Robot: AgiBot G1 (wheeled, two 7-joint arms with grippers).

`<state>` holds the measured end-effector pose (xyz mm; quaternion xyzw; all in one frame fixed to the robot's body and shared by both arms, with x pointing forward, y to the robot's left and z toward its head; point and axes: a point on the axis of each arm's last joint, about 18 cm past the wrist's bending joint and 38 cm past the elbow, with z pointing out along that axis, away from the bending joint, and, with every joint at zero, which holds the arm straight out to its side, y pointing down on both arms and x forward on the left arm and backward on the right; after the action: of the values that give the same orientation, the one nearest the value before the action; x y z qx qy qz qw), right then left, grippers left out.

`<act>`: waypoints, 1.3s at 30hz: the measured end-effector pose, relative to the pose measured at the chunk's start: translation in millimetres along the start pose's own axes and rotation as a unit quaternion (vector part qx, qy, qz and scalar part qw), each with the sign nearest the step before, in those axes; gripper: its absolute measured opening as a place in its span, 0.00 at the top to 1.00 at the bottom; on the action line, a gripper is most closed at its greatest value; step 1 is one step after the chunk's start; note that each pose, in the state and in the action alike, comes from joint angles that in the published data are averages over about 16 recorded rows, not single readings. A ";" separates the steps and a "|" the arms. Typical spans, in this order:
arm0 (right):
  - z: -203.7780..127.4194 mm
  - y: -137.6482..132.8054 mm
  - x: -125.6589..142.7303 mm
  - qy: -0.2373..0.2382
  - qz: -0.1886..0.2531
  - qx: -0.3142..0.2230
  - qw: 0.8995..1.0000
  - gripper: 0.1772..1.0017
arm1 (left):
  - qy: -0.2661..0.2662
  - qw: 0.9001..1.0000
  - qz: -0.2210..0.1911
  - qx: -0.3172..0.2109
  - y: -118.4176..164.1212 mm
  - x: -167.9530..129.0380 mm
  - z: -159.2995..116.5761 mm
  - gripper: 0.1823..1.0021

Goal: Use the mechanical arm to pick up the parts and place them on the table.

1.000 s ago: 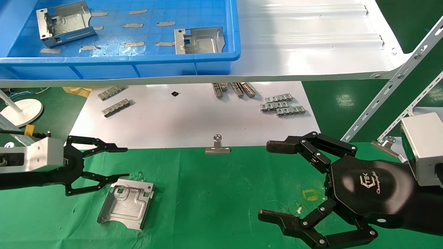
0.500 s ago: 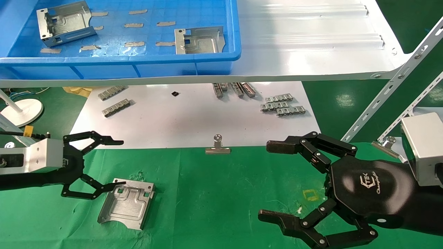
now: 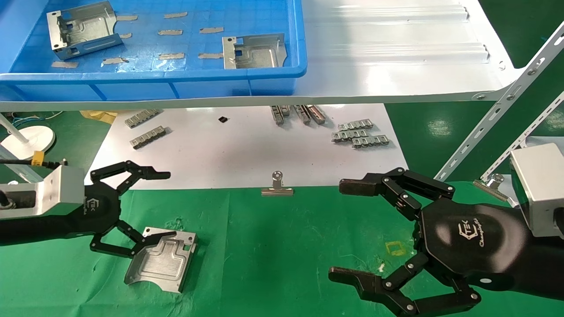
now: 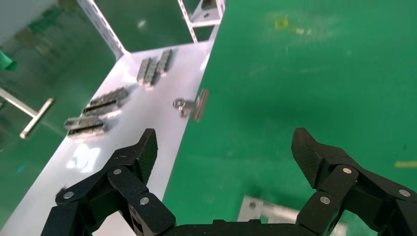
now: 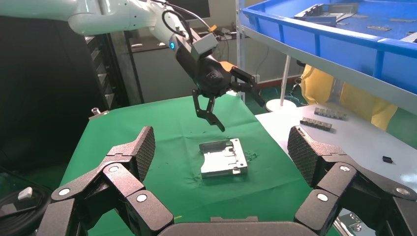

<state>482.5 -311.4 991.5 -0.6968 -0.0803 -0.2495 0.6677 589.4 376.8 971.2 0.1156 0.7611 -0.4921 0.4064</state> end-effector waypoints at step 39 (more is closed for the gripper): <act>0.0 0.0 0.0 0.000 0.000 0.000 1.000 0.00 | 0.053 0.979 -0.128 0.149 -94.1 57.3 7.9 0.00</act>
<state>482.5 -311.4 991.5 -0.6968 -0.0803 -0.2495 0.6677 502.3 311.3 989.4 0.1021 0.7083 -0.6410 0.2773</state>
